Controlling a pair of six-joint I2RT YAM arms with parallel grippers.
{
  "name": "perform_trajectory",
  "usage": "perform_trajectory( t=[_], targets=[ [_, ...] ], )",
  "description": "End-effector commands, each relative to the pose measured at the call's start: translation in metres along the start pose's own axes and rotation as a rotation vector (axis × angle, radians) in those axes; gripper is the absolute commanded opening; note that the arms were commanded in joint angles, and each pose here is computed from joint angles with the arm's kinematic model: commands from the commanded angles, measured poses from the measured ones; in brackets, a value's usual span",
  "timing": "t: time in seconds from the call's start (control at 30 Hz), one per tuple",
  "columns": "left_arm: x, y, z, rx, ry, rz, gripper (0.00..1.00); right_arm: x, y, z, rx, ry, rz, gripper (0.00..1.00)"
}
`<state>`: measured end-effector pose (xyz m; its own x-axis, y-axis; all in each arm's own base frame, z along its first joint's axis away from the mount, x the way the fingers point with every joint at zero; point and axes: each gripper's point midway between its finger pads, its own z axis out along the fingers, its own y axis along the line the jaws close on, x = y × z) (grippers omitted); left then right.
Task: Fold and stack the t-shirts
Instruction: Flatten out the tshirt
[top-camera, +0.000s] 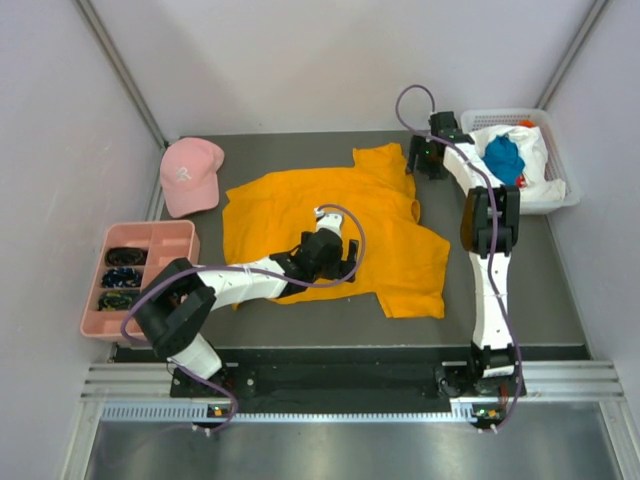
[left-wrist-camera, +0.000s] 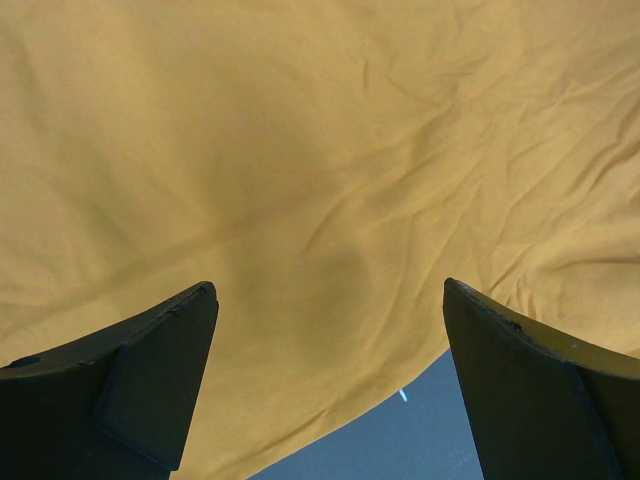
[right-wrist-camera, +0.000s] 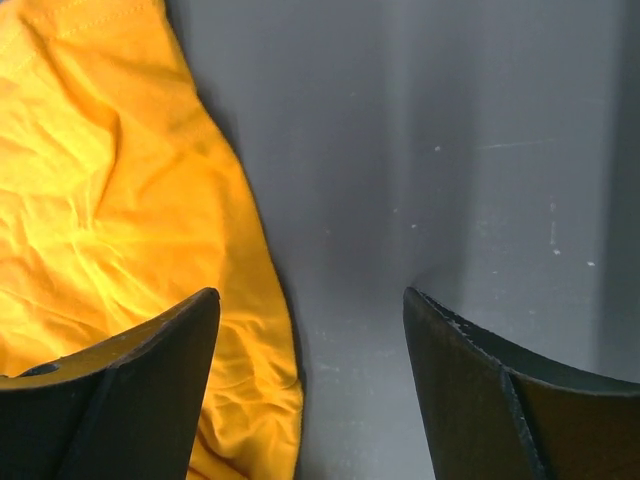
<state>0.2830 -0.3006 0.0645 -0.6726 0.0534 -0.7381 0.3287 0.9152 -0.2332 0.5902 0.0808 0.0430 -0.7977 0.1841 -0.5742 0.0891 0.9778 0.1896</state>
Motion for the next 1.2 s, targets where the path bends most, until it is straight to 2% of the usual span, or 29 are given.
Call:
perform_trajectory(
  t=[0.0,0.4,0.83,0.87,0.97,1.0,1.07,1.1,1.17],
  targets=[
    [-0.016,-0.009,-0.001,0.022,-0.055,-0.016,0.99,0.005,0.011,-0.004,-0.040,0.049,-0.026,0.73],
    [-0.017,-0.003,-0.009,0.001,-0.065,-0.025,0.99,0.038,0.033,-0.002,-0.175,0.152,-0.034,0.68],
    [-0.016,0.001,-0.014,-0.009,-0.070,-0.040,0.99,0.064,0.053,-0.009,-0.231,0.221,-0.077,0.61],
    [-0.014,0.002,-0.014,-0.010,-0.069,-0.040,0.99,0.065,0.053,-0.008,-0.231,0.223,-0.079,0.59],
    [-0.012,0.005,-0.015,-0.016,-0.067,-0.040,0.99,0.067,0.053,-0.006,-0.230,0.230,-0.079,0.40],
    [-0.012,0.005,-0.016,-0.018,-0.068,-0.040,0.99,0.068,0.053,-0.006,-0.225,0.233,-0.080,0.27],
    [-0.013,0.005,-0.017,-0.019,-0.072,-0.044,0.99,0.069,0.052,-0.005,-0.225,0.234,-0.081,0.12],
    [-0.012,0.005,-0.018,-0.018,-0.071,-0.043,0.99,0.070,0.052,-0.005,-0.225,0.235,-0.081,0.01],
    [-0.012,0.006,-0.018,-0.019,-0.071,-0.044,0.99,0.069,0.053,-0.004,-0.225,0.233,-0.080,0.00]
  ],
)
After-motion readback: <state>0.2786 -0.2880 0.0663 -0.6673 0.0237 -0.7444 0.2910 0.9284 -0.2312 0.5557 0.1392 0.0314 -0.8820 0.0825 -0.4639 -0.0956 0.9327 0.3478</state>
